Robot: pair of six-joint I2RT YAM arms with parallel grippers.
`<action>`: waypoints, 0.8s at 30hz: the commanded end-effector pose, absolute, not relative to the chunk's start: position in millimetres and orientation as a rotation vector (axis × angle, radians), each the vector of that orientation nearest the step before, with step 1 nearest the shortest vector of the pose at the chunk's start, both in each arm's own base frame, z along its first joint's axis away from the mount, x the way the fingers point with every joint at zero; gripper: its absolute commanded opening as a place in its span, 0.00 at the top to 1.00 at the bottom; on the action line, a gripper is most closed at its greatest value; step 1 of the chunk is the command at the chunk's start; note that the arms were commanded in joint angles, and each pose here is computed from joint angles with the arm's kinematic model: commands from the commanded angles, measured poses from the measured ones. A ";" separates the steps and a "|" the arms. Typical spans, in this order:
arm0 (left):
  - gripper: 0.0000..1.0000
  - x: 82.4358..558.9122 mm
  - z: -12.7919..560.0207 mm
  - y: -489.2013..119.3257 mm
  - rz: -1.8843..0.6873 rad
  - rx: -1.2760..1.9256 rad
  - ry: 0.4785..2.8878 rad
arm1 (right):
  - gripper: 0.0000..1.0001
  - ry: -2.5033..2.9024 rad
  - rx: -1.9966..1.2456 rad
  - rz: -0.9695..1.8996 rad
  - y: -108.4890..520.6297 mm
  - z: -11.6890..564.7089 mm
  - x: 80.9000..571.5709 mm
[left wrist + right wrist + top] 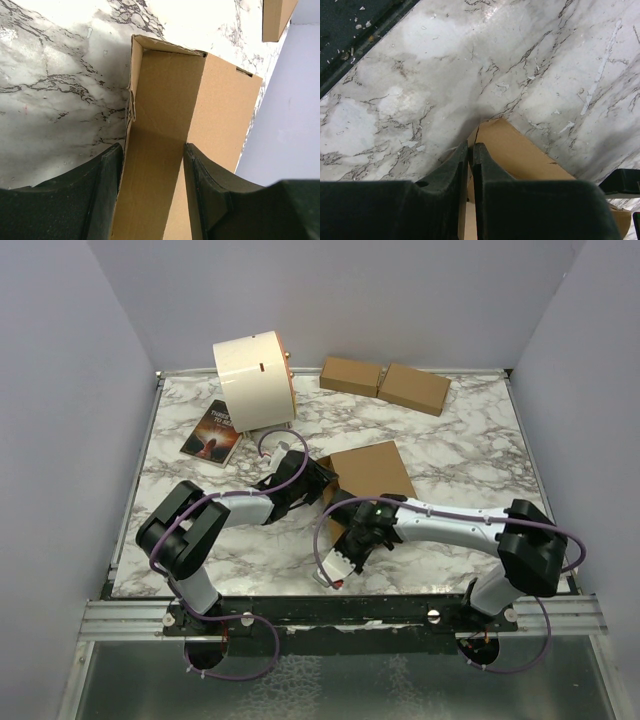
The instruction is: Fold the paper box
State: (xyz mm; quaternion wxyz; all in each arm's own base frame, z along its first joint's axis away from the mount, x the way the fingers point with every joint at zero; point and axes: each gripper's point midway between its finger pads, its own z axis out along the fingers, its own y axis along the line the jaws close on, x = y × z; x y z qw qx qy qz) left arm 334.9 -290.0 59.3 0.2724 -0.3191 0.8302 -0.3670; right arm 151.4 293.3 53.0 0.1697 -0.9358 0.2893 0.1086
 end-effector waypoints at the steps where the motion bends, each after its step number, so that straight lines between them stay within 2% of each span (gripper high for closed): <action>1: 0.49 307.8 16.9 -278.2 -0.853 -0.894 2.395 | 0.92 0.779 -2.534 0.204 311.1 74.9 169.2; 24: 0.49 308.7 16.2 -279.9 -0.858 -0.887 2.397 | 0.90 0.760 -2.431 0.133 318.8 73.2 179.9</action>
